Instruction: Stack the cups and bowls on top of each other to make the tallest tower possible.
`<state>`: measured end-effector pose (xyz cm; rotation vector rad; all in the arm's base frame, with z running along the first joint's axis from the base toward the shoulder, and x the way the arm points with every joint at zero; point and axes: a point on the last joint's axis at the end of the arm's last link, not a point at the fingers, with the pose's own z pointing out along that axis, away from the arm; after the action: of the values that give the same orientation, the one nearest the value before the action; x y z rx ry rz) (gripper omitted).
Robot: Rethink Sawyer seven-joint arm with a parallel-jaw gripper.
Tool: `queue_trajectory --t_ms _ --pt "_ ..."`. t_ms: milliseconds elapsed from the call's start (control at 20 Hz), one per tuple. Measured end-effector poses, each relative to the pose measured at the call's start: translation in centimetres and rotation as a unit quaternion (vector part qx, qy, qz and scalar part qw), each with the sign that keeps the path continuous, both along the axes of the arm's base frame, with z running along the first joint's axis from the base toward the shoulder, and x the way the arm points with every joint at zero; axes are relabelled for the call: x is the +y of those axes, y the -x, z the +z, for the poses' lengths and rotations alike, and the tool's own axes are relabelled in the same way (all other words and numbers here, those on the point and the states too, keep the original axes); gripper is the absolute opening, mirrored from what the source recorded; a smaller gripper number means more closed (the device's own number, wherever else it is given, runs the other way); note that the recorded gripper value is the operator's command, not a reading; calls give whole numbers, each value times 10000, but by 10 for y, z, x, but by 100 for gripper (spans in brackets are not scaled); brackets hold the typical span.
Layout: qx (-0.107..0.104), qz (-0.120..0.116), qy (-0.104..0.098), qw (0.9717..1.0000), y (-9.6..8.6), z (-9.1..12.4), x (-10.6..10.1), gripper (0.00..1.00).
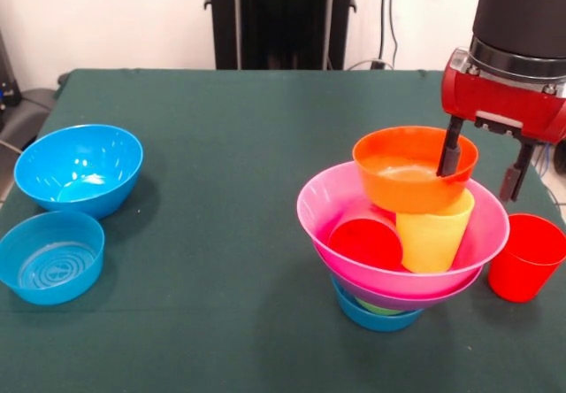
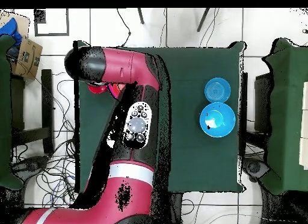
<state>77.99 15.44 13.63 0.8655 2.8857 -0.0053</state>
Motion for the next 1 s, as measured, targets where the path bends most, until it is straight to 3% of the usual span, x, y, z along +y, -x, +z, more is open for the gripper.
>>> queue_trajectory --t_ms 350,550,800,900,1000 --pt "-45 -9 -16 10000 -2 8 0 100" --pt "-47 -25 -60 10000 -2 27 1 100" --pt "6 -53 -107 9999 1 69 -1 100" --pt "198 -92 -119 9997 8 99 -5 100" --pt "308 -112 -131 9994 12 112 -7 100"
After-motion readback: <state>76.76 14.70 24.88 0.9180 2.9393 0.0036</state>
